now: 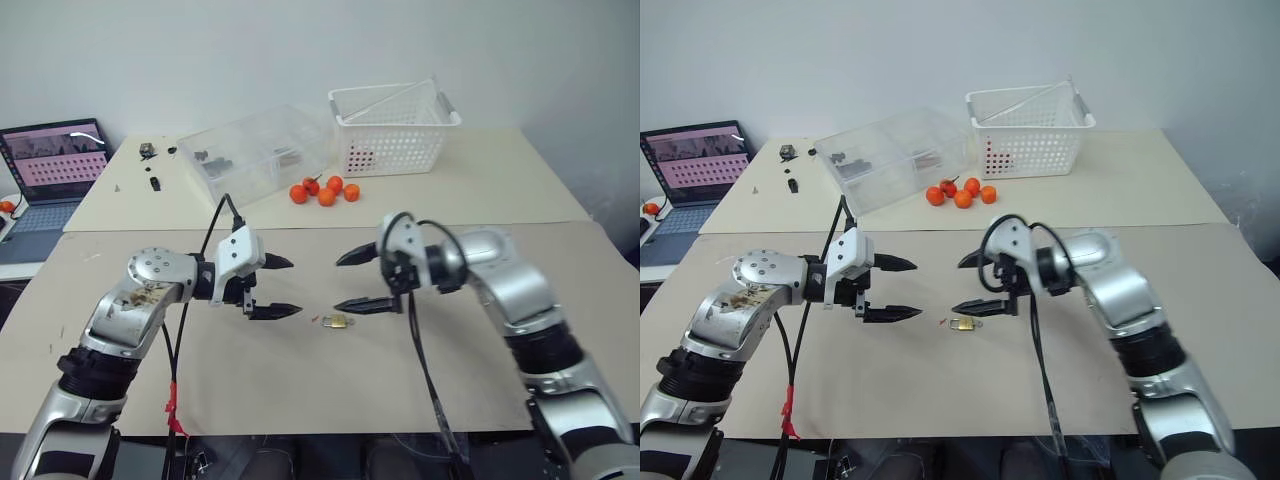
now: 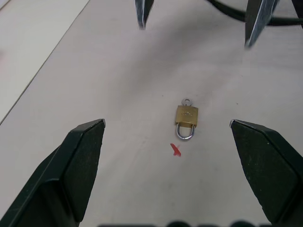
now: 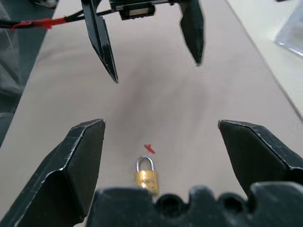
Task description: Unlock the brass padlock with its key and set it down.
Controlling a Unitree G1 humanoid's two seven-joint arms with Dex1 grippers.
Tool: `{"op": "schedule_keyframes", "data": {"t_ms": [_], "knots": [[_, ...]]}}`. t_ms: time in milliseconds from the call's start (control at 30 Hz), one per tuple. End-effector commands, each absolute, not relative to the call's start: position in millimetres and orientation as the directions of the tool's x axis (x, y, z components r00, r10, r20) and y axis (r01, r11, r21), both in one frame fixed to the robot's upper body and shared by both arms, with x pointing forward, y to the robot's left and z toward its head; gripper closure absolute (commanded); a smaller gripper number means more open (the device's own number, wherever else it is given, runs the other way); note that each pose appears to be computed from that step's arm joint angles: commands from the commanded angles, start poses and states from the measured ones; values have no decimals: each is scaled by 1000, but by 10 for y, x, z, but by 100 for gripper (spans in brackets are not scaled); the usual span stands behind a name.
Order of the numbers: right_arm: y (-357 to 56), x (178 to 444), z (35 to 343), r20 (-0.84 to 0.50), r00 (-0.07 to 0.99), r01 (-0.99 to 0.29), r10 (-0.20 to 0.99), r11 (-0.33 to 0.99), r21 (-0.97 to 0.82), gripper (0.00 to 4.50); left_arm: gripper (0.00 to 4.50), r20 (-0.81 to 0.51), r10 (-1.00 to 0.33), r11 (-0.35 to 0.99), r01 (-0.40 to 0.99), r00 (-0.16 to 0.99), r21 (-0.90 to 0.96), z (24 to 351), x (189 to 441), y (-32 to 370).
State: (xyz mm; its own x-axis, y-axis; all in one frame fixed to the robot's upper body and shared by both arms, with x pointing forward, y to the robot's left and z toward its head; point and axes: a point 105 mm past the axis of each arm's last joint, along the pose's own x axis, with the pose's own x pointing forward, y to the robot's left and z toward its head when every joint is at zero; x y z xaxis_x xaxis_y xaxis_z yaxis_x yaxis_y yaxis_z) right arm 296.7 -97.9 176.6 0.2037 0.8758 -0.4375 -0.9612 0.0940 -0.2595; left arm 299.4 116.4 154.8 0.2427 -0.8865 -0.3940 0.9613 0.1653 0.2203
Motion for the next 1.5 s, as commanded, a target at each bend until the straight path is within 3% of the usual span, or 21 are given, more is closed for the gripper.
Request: {"op": "schedule_keyframes", "data": {"t_ms": [33, 367, 767, 1133, 1500], "knots": [[-1206, 2871, 1689, -476, 236, -961, 847, 132, -241, 2, 0, -422, -895, 40, 966, 148, 254, 1537, 2920, 1115], [-1396, 2729, 1632, -461, 343, -938, 818, 273, -213, 2, 0, -483, -874, -124, 943, 43, 307, 1170, 2994, 870], [-1439, 2660, 1652, -437, 437, -899, 786, 384, -208, 2, 0, -453, -888, -32, 970, 83, 240, 868, 3232, 578], [-1487, 2668, 1666, -428, 490, -872, 760, 433, -229, 2, 0, -417, -906, -15, 978, 74, 206, 810, 3129, 383], [-1455, 2727, 1674, -422, 489, -872, 763, 424, -244, 2, 0, -484, -868, -2, 974, 112, 228, 699, 3148, 531]]}}
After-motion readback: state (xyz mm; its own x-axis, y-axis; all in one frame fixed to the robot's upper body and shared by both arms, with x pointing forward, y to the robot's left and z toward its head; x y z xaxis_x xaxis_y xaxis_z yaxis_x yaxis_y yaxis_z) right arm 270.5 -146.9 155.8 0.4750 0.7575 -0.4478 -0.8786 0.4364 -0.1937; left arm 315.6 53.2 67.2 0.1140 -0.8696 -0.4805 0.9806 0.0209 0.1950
